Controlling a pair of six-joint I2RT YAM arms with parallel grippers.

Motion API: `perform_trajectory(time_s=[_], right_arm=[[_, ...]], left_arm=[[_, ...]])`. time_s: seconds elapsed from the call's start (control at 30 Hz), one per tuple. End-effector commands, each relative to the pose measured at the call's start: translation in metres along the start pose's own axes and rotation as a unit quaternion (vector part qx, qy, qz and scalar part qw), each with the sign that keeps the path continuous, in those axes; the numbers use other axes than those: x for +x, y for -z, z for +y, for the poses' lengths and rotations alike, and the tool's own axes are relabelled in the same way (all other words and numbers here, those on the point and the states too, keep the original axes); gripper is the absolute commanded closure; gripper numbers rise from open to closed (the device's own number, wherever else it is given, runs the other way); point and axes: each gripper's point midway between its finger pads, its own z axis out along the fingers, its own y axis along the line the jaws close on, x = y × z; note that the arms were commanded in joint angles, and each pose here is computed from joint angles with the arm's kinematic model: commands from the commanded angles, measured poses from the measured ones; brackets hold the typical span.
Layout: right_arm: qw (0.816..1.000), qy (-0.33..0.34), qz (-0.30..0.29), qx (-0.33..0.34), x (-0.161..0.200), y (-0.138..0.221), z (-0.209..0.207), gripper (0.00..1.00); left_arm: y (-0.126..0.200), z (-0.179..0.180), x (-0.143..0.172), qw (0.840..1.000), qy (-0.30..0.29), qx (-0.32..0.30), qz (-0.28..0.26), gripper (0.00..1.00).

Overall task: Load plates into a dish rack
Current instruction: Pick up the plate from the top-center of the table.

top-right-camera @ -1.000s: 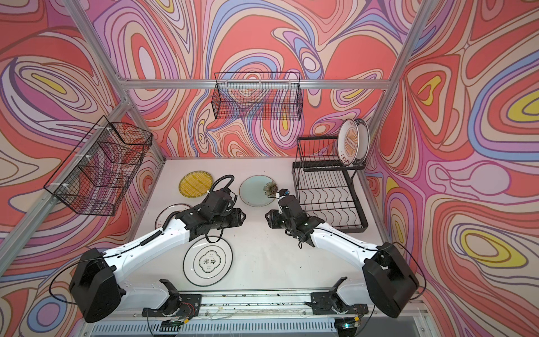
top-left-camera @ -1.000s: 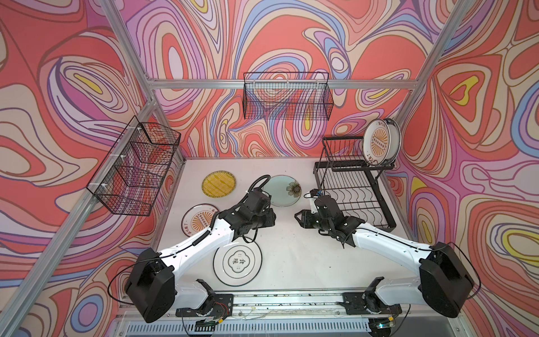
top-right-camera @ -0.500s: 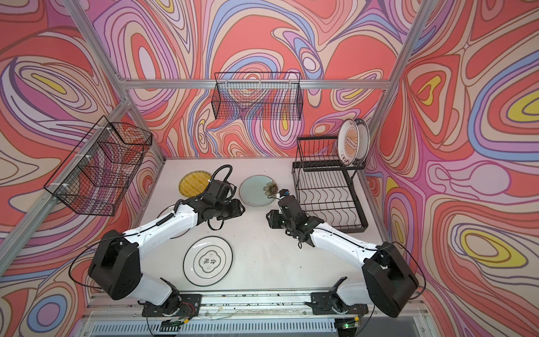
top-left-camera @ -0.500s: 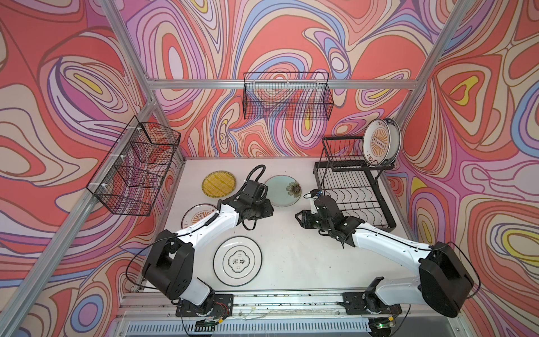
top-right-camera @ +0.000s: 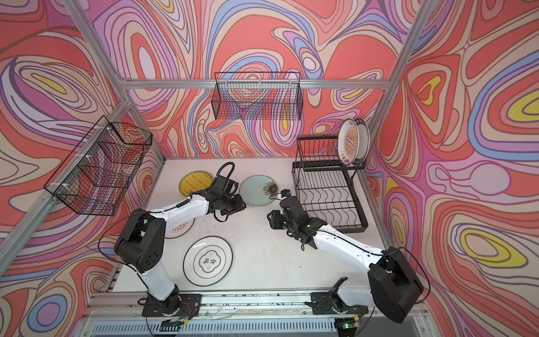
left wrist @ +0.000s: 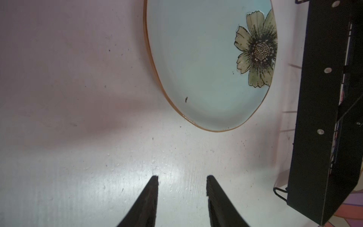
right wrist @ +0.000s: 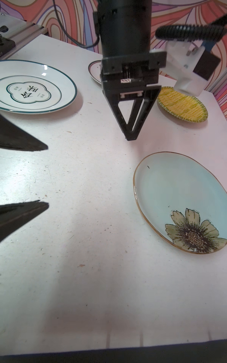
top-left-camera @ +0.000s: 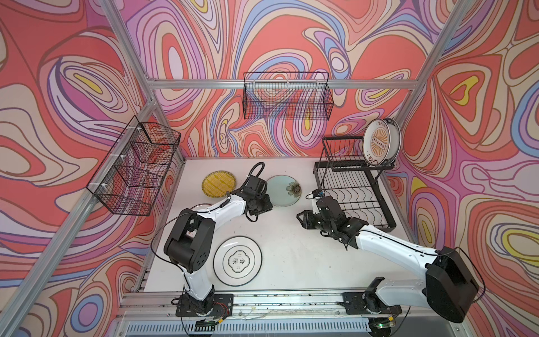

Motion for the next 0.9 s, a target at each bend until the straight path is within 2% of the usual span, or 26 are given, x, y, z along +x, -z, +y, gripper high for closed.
perform_trajectory(time_s=[0.0,0.47,0.87], right_arm=[[1.0,-0.001,0.002,0.01,0.006,0.005,-0.004,0.57],[1.0,-0.003,-0.003,0.019,0.008,0.015,-0.01,0.57],[0.999,-0.006,-0.011,0.033,0.011,0.025,-0.017,0.57]], left_arm=[[-0.008,-0.009,-0.018,0.999,0.02,0.023,-0.014,0.58],[-0.042,-0.002,-0.034,0.993,0.091,0.069,-0.016,0.59],[-0.062,0.006,-0.041,0.987,0.14,0.079,-0.023,0.62]])
